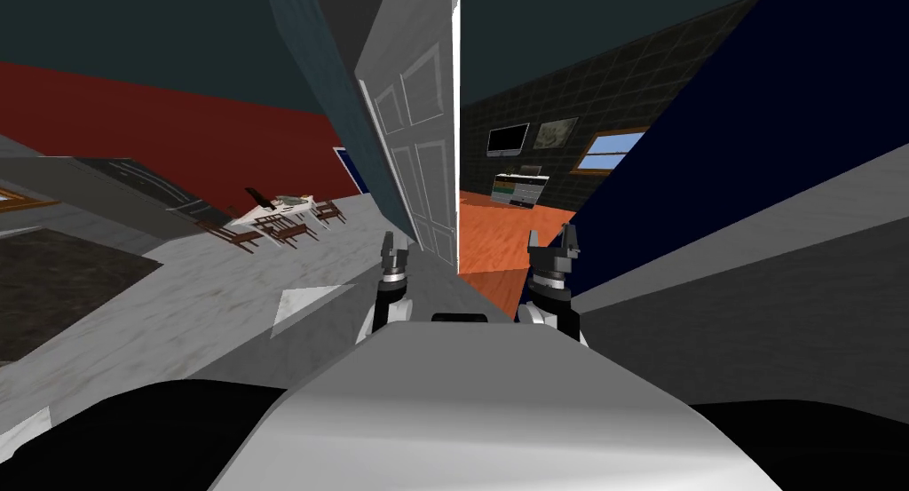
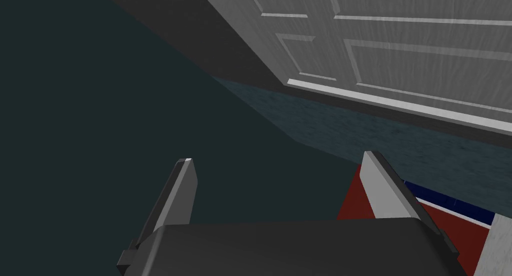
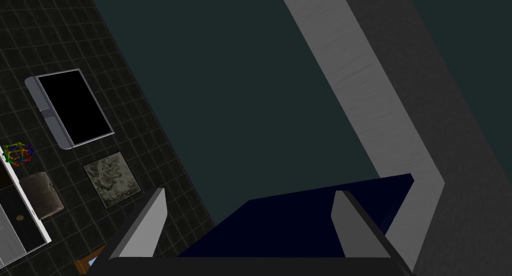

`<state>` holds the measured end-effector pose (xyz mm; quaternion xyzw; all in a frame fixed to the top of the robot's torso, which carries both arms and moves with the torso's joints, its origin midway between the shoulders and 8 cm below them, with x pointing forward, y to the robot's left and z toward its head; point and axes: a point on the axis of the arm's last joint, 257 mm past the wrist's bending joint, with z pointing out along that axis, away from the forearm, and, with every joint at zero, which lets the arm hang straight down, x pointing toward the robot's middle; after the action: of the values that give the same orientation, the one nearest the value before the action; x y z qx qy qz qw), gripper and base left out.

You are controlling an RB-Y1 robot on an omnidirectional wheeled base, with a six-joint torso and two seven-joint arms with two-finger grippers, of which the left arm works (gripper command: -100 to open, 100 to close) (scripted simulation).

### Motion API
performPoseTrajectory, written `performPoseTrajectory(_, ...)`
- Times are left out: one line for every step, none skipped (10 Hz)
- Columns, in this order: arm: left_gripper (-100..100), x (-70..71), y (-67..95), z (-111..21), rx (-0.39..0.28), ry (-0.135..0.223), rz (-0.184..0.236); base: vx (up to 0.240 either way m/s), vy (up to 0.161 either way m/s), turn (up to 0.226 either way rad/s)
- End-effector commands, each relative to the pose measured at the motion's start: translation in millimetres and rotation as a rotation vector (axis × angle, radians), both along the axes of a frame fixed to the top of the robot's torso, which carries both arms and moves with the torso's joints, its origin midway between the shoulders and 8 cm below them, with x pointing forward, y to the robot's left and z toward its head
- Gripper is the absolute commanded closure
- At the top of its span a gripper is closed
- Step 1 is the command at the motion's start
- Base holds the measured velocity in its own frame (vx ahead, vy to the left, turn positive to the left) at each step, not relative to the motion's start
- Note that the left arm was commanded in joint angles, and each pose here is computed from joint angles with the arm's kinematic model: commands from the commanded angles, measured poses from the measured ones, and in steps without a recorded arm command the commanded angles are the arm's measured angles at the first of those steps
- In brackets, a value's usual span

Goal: Push the door open

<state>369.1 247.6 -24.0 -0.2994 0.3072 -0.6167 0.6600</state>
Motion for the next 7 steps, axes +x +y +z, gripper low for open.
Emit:
performPoseTrajectory(-100, 6.7, -7.9, -16.2, -0.002, 0.025, -0.020, 0.113, 0.077, -0.100)
performPoseTrajectory(-100, 7.6, -7.8, -19.1, -0.002, 0.031, -0.019, 0.071, 0.054, -0.025)
performPoseTrajectory(-100, 12.6, -11.9, -30.4, -0.003, 0.051, -0.032, 0.048, 0.042, -0.054)
performPoseTrajectory(-100, 17.2, -16.1, -41.6, -0.004, 0.072, -0.044, 0.063, 0.064, -0.107)
performPoseTrajectory(-100, 21.3, -20.5, -51.8, -0.005, 0.090, -0.056, 0.073, 0.073, -0.119)
performPoseTrajectory(-100, 25.9, -25.0, -64.8, -0.006, 0.114, -0.069, 0.079, 0.070, -0.115)
performPoseTrajectory(-100, 29.9, -29.7, -76.9, -0.006, 0.135, -0.082, 0.093, 0.072, -0.103)
